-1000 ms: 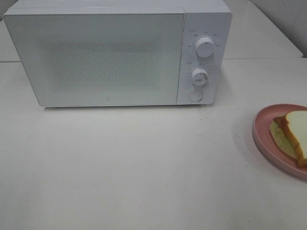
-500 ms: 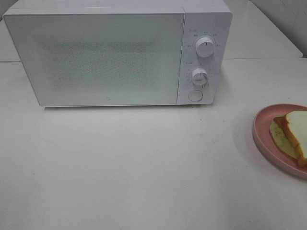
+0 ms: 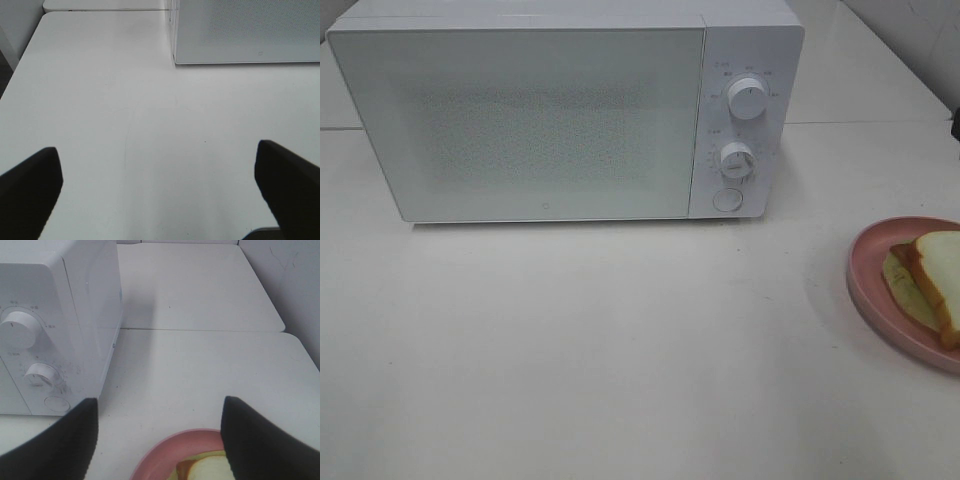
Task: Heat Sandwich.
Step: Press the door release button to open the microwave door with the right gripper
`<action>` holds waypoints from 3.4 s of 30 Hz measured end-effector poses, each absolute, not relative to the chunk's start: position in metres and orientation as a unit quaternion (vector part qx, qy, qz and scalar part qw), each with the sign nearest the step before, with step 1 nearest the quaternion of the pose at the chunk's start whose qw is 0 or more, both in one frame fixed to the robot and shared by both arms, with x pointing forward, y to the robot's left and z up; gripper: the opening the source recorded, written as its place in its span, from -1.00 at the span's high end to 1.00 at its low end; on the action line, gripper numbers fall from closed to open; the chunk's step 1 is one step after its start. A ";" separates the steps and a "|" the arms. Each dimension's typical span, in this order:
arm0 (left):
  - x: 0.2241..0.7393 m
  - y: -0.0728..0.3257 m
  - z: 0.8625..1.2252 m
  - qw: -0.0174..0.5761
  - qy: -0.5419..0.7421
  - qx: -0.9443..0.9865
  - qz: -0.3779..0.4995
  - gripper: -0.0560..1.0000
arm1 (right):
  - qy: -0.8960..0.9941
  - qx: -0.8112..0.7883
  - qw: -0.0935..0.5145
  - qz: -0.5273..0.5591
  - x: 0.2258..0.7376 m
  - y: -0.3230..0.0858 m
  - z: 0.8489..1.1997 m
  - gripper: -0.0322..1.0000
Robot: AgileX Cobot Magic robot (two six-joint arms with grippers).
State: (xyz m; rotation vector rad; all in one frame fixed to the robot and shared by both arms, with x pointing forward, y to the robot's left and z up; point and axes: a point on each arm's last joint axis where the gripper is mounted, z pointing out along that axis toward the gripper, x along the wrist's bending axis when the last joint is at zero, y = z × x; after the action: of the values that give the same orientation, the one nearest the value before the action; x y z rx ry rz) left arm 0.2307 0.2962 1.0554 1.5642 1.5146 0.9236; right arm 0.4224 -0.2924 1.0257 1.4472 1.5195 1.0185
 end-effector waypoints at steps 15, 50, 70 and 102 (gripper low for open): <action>0.231 0.296 1.055 0.379 0.593 0.612 0.361 -0.98 | 0.618 0.549 0.374 0.420 0.463 -0.268 0.990 -0.29; 0.231 0.296 1.055 0.379 0.593 0.612 0.361 -0.98 | 0.636 0.537 0.391 0.394 0.455 -0.168 0.921 -0.53; 0.231 0.296 1.055 0.379 0.593 0.612 0.361 -0.98 | 0.492 0.692 0.266 0.457 0.453 -0.168 0.916 -0.52; 0.231 0.296 1.055 0.379 0.593 0.612 0.361 -0.98 | 0.070 0.874 -0.028 0.481 0.448 -0.165 0.907 0.89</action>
State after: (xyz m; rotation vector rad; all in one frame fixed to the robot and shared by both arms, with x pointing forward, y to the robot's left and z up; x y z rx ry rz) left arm 0.2307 0.2962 1.0554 1.5642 1.5146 0.9236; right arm 0.4478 -0.1651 0.9074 2.7938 0.2232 1.5380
